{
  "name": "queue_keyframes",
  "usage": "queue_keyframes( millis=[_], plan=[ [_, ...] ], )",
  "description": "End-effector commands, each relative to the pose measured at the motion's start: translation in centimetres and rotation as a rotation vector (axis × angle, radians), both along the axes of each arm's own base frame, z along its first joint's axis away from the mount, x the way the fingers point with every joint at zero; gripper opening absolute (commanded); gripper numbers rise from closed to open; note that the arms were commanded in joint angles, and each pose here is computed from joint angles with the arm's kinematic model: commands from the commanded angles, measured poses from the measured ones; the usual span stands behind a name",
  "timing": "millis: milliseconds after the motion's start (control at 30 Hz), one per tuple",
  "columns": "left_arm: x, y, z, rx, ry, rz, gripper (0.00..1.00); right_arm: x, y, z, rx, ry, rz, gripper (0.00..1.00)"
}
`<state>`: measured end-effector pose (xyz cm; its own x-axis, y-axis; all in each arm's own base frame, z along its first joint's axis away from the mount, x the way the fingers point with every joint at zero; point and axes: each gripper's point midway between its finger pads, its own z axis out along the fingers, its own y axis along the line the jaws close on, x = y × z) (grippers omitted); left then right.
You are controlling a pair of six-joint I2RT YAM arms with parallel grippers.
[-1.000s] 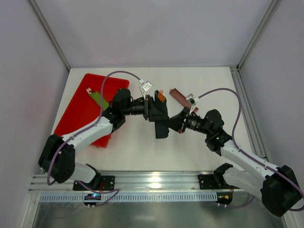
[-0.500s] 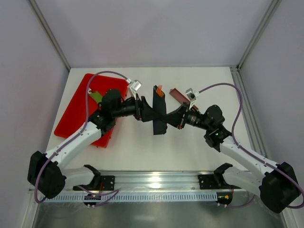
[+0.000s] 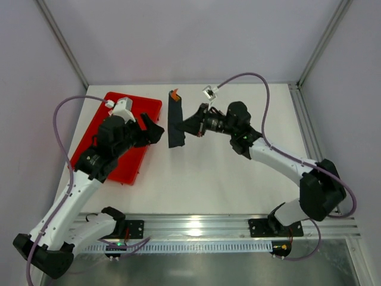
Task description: Place the utensils on the paper napkin and roll it up
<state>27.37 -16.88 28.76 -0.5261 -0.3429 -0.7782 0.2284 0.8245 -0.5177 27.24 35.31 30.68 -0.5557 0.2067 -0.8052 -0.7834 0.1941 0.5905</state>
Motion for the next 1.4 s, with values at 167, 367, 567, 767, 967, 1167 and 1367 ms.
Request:
queue_keyframes(
  millis=[167, 367, 567, 767, 967, 1167, 1367],
  plan=[
    [-2.3, 12.3, -2.6, 0.263, 0.112, 0.568, 0.83, 3.3, 12.3, -1.8, -0.037, 0.041, 0.135, 0.04],
    [-2.0, 14.2, -5.4, 0.287, 0.213, 0.64, 0.82, 5.4, 20.7, -6.4, -0.067, 0.12, 0.23, 0.04],
    [-0.9, 16.1, -8.8, 0.171, 0.363, 0.684, 0.79, 6.8, 25.1, -8.5, -0.04, 0.182, 0.267, 0.04],
    [0.6, 17.7, -13.3, 0.115, 0.537, 0.68, 0.72, 7.7, 26.3, -12.7, -0.054, 0.227, 0.259, 0.04],
    [2.7, 18.4, -15.8, 0.104, 0.586, 0.7, 0.68, 8.7, 26.4, -15.5, -0.09, 0.282, 0.205, 0.04],
    [2.7, 19.8, -18.0, 0.151, 0.666, 0.729, 0.65, 9.1, 26.2, -17.4, -0.121, 0.346, 0.162, 0.04],
    [3.9, 20.1, -13.8, 0.066, 0.453, 0.687, 0.72, 7.7, 24.9, -14.3, -0.067, 0.269, 0.23, 0.04]
  ],
)
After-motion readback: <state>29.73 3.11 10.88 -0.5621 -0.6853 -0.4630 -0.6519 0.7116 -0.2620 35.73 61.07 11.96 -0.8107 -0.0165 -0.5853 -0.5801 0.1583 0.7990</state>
